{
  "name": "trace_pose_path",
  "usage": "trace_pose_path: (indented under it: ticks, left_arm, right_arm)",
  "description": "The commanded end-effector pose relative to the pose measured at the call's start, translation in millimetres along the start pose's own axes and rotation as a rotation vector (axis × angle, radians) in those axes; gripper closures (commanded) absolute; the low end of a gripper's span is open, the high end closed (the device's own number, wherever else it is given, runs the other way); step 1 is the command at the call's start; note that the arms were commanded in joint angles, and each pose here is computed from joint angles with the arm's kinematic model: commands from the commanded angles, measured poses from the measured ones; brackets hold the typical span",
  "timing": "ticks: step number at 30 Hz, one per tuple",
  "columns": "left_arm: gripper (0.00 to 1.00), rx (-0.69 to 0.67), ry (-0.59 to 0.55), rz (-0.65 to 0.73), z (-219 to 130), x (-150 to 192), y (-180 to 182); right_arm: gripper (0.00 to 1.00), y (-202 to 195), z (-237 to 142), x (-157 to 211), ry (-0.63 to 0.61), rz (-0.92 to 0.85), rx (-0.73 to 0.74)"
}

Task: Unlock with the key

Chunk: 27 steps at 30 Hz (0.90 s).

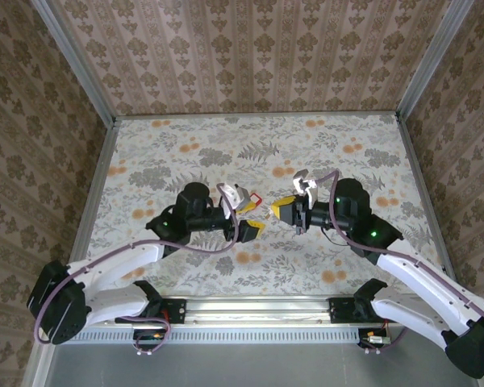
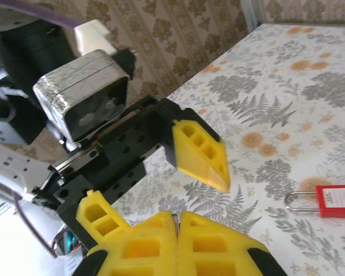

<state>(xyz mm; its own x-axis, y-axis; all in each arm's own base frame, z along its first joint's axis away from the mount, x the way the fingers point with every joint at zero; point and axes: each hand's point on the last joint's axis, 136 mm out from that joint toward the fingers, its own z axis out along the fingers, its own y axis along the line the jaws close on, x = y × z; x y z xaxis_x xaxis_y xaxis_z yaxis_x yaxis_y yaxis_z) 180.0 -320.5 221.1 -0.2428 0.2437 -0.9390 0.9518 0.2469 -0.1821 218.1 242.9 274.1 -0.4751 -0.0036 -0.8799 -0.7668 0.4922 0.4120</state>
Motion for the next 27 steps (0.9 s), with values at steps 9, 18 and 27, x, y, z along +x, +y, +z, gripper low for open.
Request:
trace_pose_path:
  ticks: [9,18,27]
  left_arm:
    - [0.2,-0.533,-0.082,-0.078,-36,-15,91]
    - [0.27,-0.672,0.081,-0.197,-30,3,137]
    - [0.36,-0.67,0.453,-0.265,6,56,161]
  right_arm:
    - [0.98,-17,-10,-10,-0.047,-0.006,0.135]
    - [0.97,-21,-20,-16,-0.116,0.052,0.181]
    - [0.98,-43,-31,-1,-0.091,0.053,0.316]
